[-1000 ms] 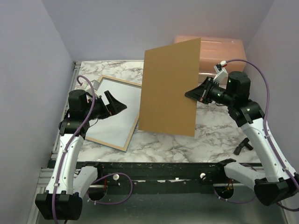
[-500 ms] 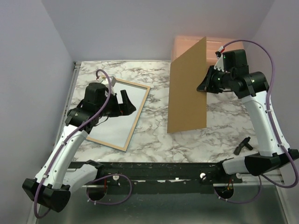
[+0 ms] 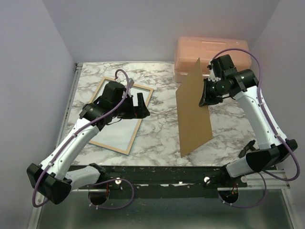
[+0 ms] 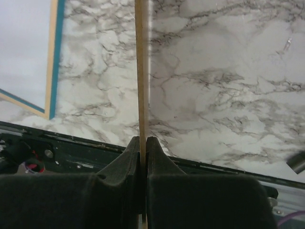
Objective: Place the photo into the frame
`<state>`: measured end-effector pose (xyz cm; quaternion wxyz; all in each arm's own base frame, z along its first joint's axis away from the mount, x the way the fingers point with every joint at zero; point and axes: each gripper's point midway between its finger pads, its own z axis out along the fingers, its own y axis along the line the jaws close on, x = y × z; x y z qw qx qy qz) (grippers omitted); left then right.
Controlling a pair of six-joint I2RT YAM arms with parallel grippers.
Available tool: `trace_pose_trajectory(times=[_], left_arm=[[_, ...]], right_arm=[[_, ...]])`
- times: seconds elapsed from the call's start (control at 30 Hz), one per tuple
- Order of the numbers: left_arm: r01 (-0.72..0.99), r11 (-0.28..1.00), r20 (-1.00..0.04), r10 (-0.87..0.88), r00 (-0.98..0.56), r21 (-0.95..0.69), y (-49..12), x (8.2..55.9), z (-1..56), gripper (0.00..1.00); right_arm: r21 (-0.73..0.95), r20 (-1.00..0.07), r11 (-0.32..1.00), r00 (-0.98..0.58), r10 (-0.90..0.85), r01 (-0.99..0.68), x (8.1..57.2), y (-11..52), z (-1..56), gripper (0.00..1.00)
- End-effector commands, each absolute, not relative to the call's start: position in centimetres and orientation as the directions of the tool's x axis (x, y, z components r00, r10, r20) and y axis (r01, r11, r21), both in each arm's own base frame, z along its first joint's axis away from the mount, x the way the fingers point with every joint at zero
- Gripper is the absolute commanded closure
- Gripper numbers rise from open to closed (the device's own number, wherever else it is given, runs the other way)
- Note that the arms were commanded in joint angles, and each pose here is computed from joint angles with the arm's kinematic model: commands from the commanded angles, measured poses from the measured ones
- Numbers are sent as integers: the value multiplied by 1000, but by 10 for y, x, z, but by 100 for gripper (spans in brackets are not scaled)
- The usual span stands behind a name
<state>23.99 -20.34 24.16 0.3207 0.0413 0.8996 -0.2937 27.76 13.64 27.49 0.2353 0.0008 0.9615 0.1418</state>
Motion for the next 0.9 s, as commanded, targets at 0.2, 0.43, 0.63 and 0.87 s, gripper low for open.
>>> trace_pose_trajectory(times=[0.2, 0.43, 0.63, 0.87], left_arm=[[330, 741, -620, -145, -771, -584, -242, 245, 273, 2], [335, 711, -604, -156, -782, -618, -249, 242, 273, 2], [346, 697, -606, -158, -780, -628, -250, 238, 274, 1], [399, 599, -596, -168, -785, -694, -265, 230, 288, 2]], right_arm=[[100, -490, 994, -871, 21, -32, 280, 132, 264, 99], [56, -447, 995, -893, -48, -82, 277, 157, 240, 76], [131, -497, 983, -867, -45, -126, 279, 179, 256, 60], [244, -524, 949, -851, -45, -200, 271, 209, 271, 46]])
